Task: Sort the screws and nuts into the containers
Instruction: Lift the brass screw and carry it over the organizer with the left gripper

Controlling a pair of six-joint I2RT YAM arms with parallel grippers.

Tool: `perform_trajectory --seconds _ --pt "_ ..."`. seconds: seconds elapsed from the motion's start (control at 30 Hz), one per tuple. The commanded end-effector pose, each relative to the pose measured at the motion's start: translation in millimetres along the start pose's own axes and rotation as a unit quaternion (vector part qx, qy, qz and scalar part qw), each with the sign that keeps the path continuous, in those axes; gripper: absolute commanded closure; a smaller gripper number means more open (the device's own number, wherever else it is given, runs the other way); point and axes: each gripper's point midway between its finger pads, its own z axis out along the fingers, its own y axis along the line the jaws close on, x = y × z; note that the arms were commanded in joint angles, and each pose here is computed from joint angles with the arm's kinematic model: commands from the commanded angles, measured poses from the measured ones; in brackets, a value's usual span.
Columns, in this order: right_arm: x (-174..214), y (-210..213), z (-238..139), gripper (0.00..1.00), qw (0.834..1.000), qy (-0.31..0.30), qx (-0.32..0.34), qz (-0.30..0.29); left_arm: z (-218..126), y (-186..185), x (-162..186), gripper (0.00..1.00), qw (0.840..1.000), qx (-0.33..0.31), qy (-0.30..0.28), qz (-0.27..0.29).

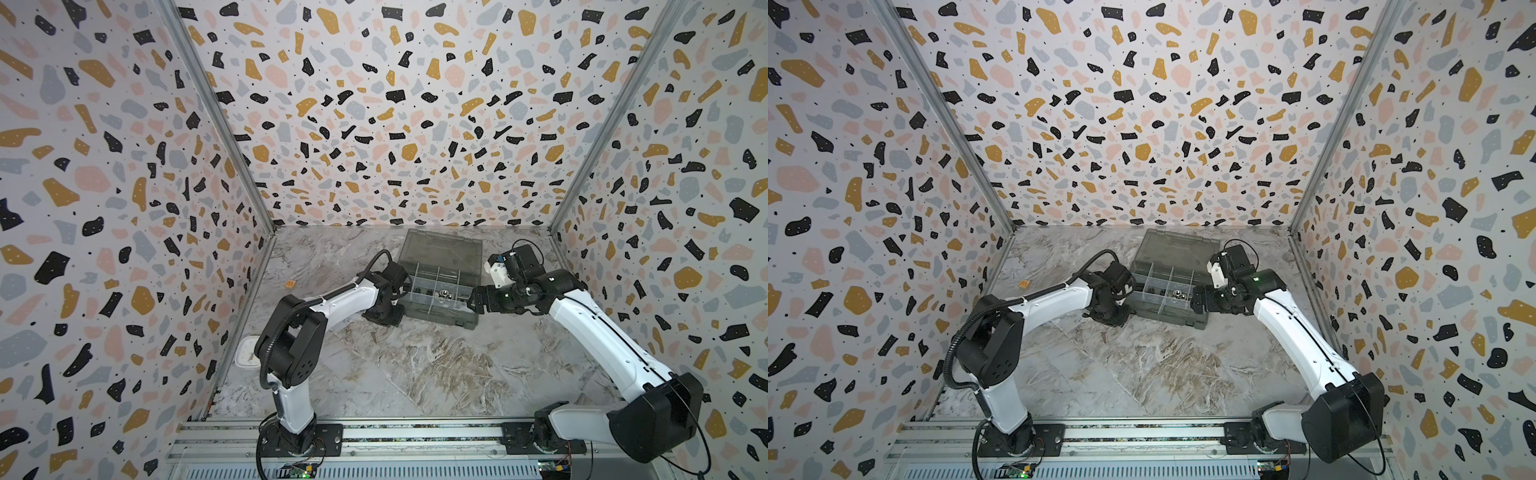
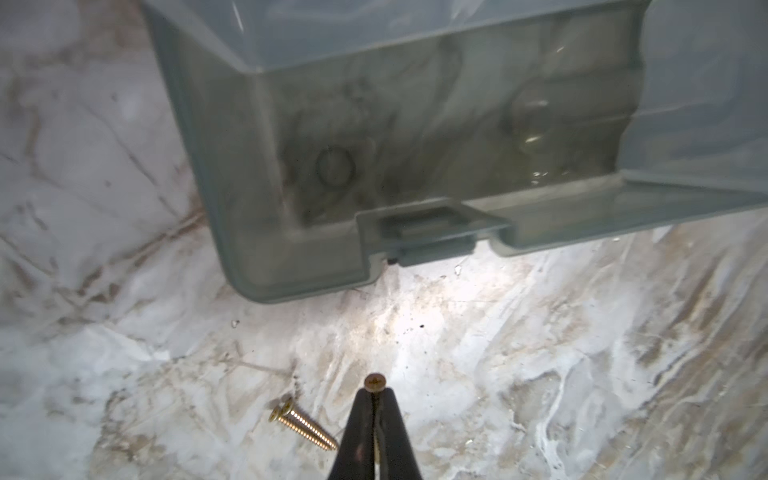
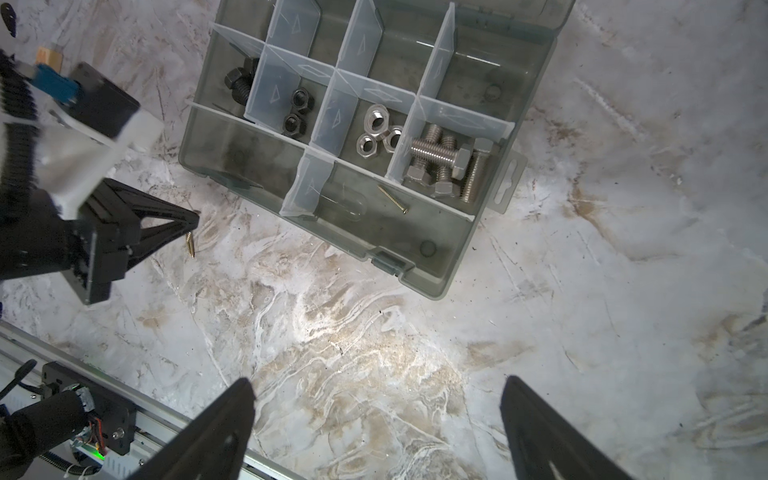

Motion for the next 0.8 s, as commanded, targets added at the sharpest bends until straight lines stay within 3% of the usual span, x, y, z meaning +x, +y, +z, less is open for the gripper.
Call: perform_trajectory --seconds 0.0,0.3,0.77 --pt "1 2 -9 0.06 1.0 -0.011 -0.001 -0.002 -26 -6 -7 0.96 1.0 -0.011 -0.007 0.02" --pt "4 -1 -14 0.06 1.0 -0.018 0.006 0.003 -45 -56 -45 0.95 0.997 0.005 -0.033 0.066" --pt "22 -22 -33 0.06 0.999 -0.022 0.037 0.033 -22 -136 -84 0.95 0.99 0.05 -0.038 0.126"
